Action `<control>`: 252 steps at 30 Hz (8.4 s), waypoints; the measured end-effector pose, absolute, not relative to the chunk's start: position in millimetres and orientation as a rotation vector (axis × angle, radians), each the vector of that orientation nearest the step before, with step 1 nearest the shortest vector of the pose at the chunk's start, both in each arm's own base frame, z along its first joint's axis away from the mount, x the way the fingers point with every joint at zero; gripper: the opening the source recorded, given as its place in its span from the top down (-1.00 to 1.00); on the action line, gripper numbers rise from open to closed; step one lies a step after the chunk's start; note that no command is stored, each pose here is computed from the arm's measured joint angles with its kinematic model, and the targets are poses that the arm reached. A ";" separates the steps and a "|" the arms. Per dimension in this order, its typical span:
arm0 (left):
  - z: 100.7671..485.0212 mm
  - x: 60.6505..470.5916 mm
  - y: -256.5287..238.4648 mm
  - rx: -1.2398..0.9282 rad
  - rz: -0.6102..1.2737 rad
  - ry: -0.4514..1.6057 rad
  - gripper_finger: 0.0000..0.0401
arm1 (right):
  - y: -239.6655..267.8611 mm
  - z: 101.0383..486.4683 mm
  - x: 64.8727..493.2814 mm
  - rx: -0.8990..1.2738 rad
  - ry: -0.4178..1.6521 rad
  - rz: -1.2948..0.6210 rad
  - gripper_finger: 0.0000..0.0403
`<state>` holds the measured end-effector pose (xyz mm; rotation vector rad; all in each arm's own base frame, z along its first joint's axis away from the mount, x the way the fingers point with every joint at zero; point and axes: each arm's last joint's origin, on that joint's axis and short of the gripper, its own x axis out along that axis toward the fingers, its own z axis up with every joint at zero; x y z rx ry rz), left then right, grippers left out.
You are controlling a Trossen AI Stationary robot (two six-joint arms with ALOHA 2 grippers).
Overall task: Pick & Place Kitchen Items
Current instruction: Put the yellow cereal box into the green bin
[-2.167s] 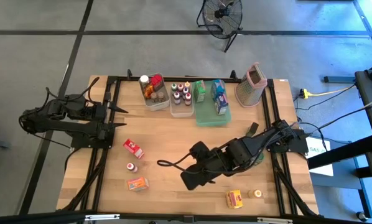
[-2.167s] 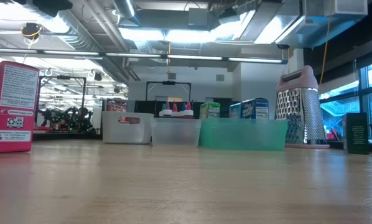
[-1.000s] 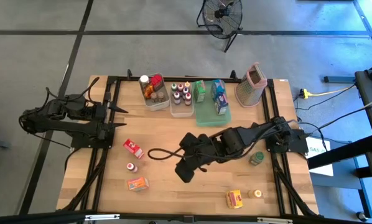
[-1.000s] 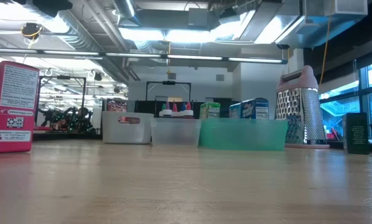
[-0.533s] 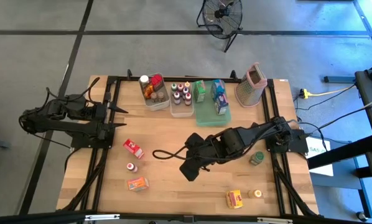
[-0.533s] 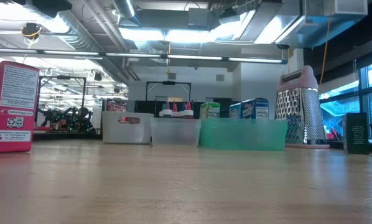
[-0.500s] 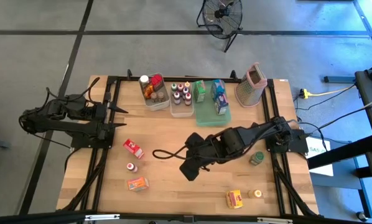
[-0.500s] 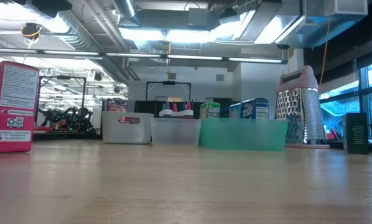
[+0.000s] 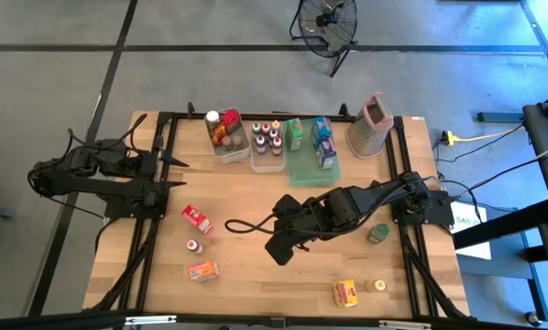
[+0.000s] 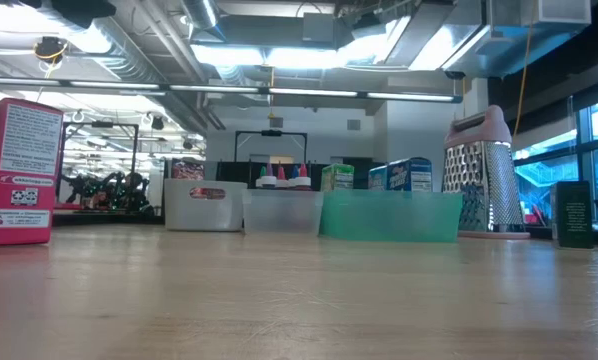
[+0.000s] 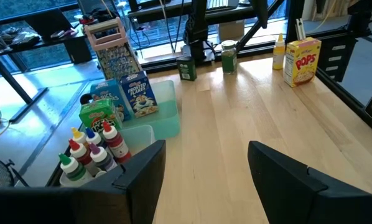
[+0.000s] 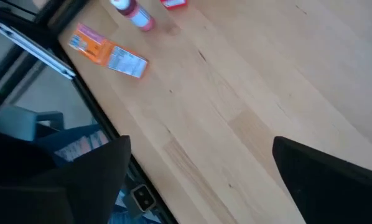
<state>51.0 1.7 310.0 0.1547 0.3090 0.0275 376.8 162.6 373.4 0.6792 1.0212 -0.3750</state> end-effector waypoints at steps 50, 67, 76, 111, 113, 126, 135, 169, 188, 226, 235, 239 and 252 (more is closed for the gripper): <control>310.8 51.3 1.8 0.165 0.027 0.301 -0.12 | 260.6 349.9 312.6 1.109 1.127 -0.723 -0.95; 310.8 51.3 1.8 0.165 0.027 0.302 -0.12 | 261.7 324.5 303.5 1.181 1.481 -0.913 -0.95; 310.8 51.3 1.8 0.165 0.027 0.302 -0.12 | 272.6 302.7 292.1 1.083 1.491 -0.970 -0.95; 310.7 51.2 1.7 0.164 0.027 0.302 -0.12 | 298.3 244.2 266.0 1.018 1.368 -1.105 -0.94; 310.7 51.2 1.8 0.164 0.027 0.302 -0.12 | 297.4 240.6 266.1 1.020 1.390 -1.116 -0.94; 310.7 51.3 1.8 0.165 0.027 0.302 -0.12 | 296.8 223.0 271.1 1.033 1.396 -1.071 -0.82; 310.7 51.2 1.8 0.165 0.027 0.302 -0.12 | 298.0 222.1 272.1 1.047 1.404 -1.057 -0.39; 310.7 51.3 1.8 0.165 0.027 0.302 -0.12 | 238.1 270.5 325.5 0.921 1.381 -0.903 0.55; 308.1 50.4 0.9 0.158 -0.005 0.328 -0.12 | 67.5 318.7 382.5 0.792 1.268 -0.861 0.55; 306.4 49.9 -0.2 0.135 -0.041 0.344 -0.12 | -128.4 368.6 350.5 0.707 0.988 -1.153 0.56; 306.4 49.9 -0.2 0.134 -0.041 0.344 -0.12 | -134.7 335.0 349.2 0.697 1.112 -1.215 0.56; 306.4 49.9 -0.2 0.132 -0.040 0.344 -0.12 | -135.0 331.8 350.2 0.697 1.112 -1.214 0.56; 306.4 49.8 -0.2 0.132 -0.041 0.344 -0.12 | -144.7 317.8 360.1 0.714 1.117 -1.209 0.56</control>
